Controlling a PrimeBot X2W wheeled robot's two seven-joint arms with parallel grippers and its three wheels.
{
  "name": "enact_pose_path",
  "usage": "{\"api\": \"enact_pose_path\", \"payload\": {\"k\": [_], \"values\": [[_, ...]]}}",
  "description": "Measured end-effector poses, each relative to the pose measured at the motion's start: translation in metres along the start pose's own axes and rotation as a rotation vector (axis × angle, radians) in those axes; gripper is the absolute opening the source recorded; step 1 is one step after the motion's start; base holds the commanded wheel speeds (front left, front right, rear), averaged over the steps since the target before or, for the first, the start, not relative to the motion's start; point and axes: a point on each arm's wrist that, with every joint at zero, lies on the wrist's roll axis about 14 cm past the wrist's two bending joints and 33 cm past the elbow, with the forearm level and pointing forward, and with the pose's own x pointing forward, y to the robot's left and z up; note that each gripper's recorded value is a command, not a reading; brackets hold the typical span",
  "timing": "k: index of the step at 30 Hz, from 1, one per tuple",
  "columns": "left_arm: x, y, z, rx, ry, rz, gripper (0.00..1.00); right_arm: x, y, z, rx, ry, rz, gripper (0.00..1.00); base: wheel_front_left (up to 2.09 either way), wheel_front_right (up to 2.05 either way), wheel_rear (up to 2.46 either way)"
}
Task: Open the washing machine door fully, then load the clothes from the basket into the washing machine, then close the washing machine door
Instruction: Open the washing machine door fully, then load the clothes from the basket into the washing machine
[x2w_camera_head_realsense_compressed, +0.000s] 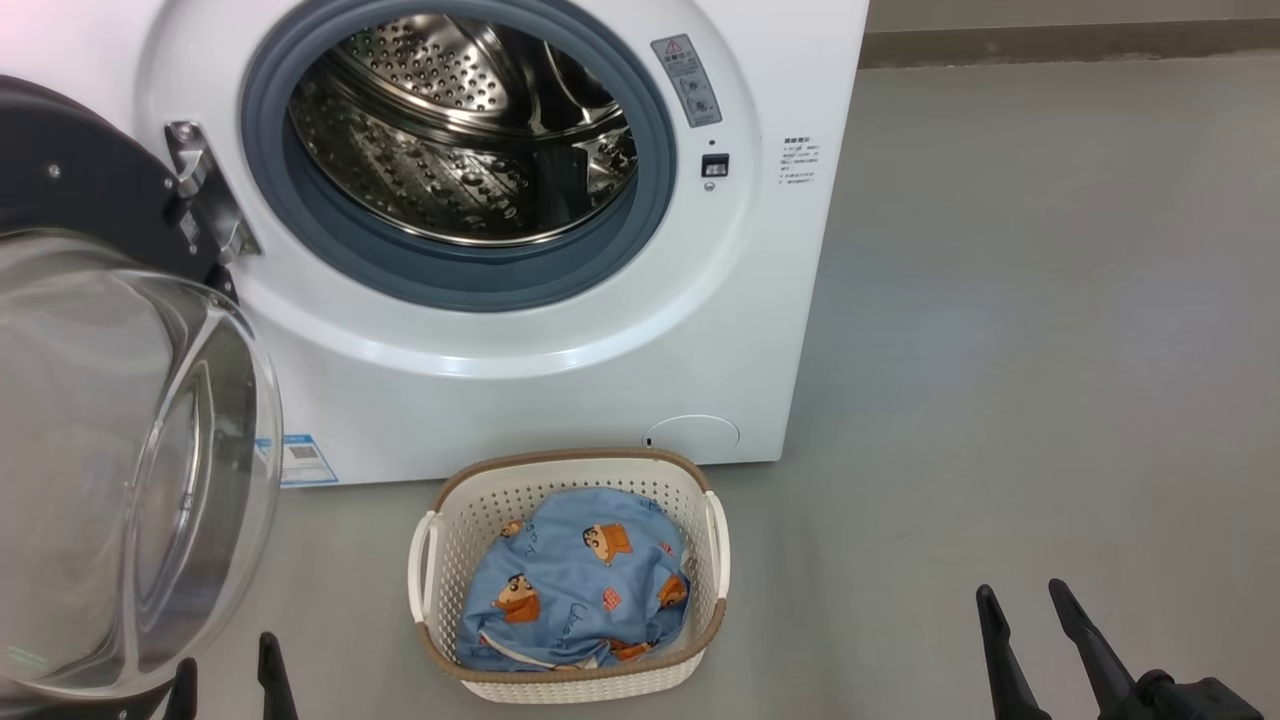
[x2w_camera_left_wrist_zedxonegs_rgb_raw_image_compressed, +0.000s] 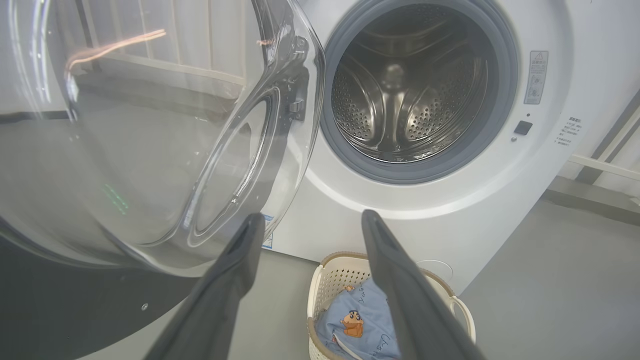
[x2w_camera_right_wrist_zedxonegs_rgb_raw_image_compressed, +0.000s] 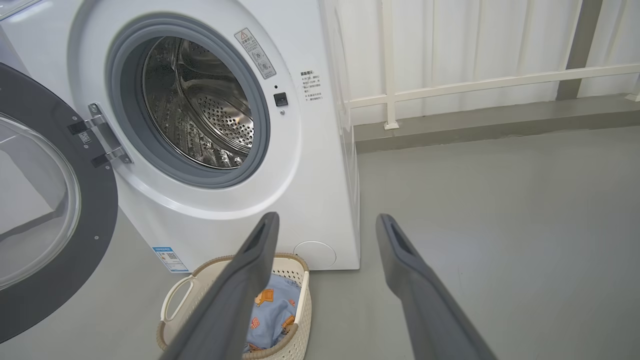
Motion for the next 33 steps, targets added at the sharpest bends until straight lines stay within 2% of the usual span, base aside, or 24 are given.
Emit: {"api": "enact_pose_path", "payload": {"k": [23,33], "values": [[-0.011,0.004,-0.013,0.056,0.046,-0.006,1.00,-0.003,-0.002,-0.001,-0.008,0.003,-0.006,1.00,0.01,-0.01,0.00],[-0.012,0.005,-0.020,0.074,0.067,-0.010,1.00,-0.001,-0.001,-0.005,-0.006,0.018,-0.004,1.00,0.96,-0.96,0.00]]}}
